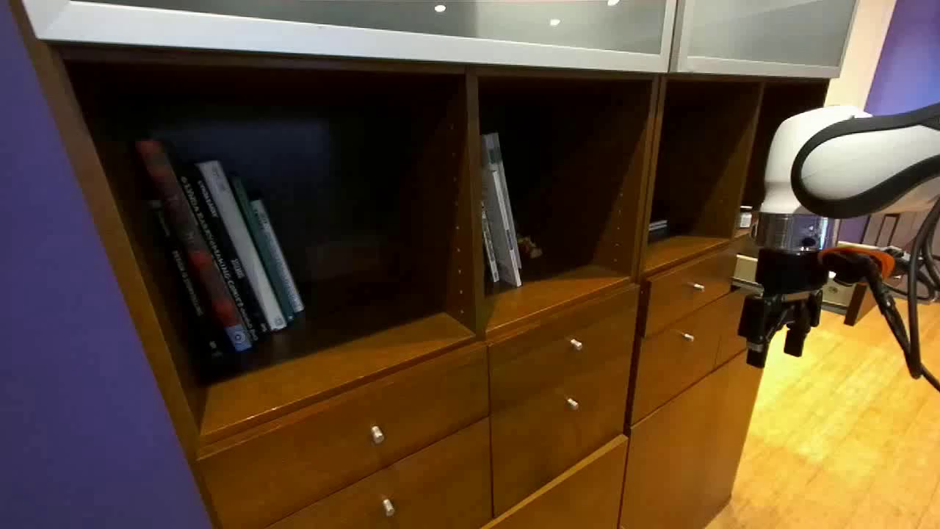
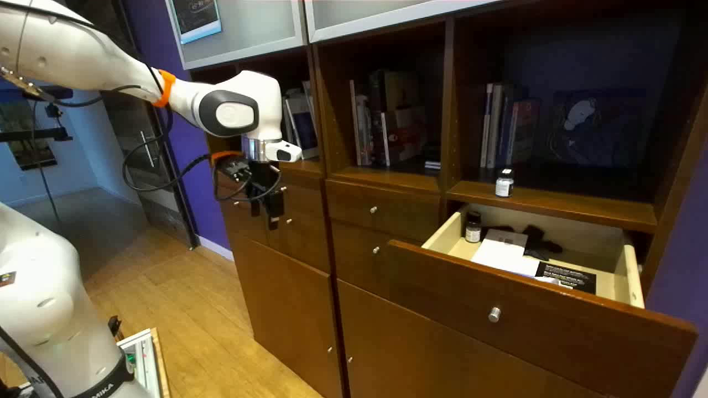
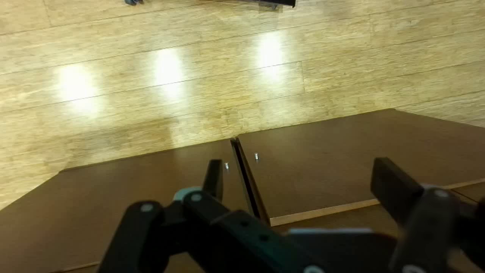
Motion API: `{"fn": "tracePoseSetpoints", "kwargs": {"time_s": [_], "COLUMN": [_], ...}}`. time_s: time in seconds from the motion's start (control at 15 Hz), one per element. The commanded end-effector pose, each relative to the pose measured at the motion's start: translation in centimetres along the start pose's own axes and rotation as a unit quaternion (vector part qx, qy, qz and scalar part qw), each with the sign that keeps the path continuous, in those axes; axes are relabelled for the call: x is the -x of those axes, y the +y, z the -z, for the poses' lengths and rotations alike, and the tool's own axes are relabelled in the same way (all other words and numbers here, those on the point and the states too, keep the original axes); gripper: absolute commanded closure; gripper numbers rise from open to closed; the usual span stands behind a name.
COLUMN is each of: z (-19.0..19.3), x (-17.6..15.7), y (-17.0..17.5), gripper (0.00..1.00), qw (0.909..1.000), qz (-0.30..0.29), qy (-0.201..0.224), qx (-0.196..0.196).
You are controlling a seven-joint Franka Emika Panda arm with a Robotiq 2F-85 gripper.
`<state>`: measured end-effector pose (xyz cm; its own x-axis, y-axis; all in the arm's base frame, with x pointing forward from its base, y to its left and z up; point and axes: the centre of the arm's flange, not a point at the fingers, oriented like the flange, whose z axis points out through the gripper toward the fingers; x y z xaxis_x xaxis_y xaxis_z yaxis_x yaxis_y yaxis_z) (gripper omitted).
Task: Close the drawer
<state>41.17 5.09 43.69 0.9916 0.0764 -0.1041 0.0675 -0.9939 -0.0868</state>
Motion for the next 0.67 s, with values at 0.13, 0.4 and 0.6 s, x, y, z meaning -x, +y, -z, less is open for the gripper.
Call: {"fn": "tracePoseSetpoints", "kwargs": {"time_s": [0.13,0.4,0.6], "z": [0.0,0.0,0.5], "x": [0.0,0.0,1.4], "y": [0.0,0.0,3.4], "gripper": [0.0,0.0,0.0], "qw": [1.0,1.0,0.9967], "qz": [0.0,0.0,-0.044], "qy": [0.0,0.0,0.012], "qx": [0.0,0.0,0.068]}}
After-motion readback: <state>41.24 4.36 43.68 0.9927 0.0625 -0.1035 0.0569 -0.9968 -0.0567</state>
